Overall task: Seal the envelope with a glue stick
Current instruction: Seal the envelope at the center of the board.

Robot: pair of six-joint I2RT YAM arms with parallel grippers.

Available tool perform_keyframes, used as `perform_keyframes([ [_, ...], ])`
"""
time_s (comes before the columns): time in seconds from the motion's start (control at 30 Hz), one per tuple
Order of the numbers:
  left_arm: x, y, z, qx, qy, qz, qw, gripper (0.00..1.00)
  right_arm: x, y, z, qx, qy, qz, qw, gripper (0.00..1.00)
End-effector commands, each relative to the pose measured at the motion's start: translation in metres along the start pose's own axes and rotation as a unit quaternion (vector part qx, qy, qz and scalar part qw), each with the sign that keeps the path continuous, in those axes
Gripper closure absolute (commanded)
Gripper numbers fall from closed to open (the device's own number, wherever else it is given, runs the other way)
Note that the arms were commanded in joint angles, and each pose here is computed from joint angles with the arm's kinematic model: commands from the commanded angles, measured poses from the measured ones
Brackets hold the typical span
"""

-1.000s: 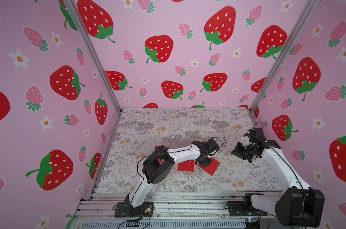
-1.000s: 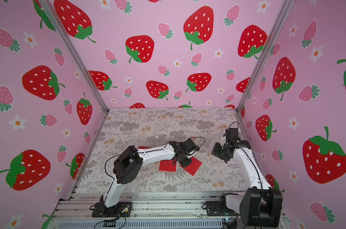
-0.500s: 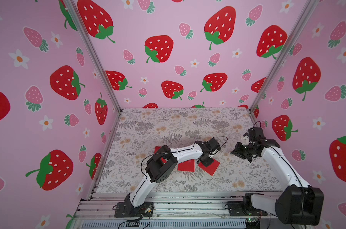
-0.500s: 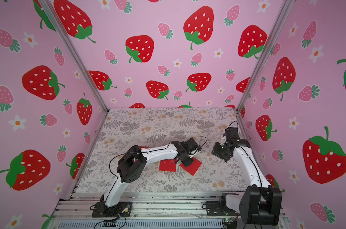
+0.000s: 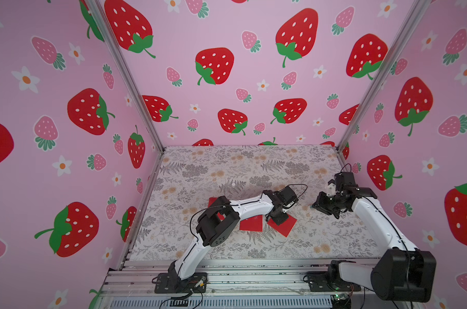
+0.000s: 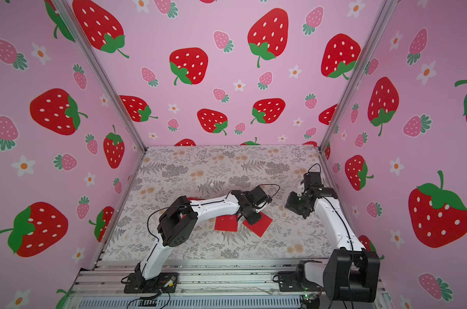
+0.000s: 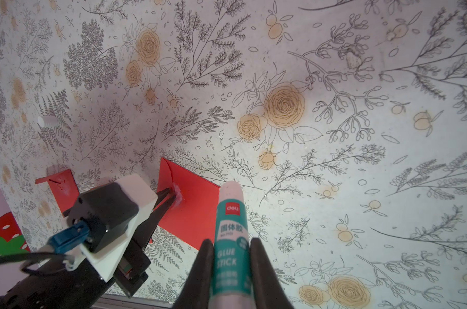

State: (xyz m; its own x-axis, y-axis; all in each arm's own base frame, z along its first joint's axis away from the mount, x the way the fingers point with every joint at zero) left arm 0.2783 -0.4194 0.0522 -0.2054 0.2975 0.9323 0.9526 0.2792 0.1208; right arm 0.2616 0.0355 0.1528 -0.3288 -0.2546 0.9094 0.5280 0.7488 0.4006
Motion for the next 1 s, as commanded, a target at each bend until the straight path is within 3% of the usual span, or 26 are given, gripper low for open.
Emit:
perform_keyframes([
  [0.0,0.006,0.013,-0.012,0.0,-0.012,-0.023,1.0,0.86,0.004,0.003,-0.003,0.005,0.0,-0.004,1.0,1.0],
  [0.33,-0.008,0.003,-0.004,0.001,-0.003,0.011,1.0,0.86,0.002,0.004,-0.004,0.005,0.005,-0.005,1.0,1.0],
  [0.67,-0.035,-0.002,0.029,-0.007,0.063,0.003,0.998,0.88,0.002,0.003,-0.003,0.005,0.005,-0.005,1.0,1.0],
  [0.97,0.002,0.011,-0.011,-0.004,-0.021,-0.027,0.999,0.88,0.003,0.003,-0.003,0.005,0.003,-0.004,1.0,1.0],
])
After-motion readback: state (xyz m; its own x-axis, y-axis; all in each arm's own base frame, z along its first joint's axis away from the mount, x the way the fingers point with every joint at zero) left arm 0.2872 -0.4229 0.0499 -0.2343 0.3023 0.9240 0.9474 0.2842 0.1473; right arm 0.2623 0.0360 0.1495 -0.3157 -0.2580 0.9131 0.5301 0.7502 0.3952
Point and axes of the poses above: each gripper's point midway between its finger pads, its own x axis back along the fingers, its own y axis along the line the jaws close on, z = x × y, the point moved 3 cm from there along x, back along the fingers, and after that the axes turned 15 degrees about -x, right-handed, at the moved point
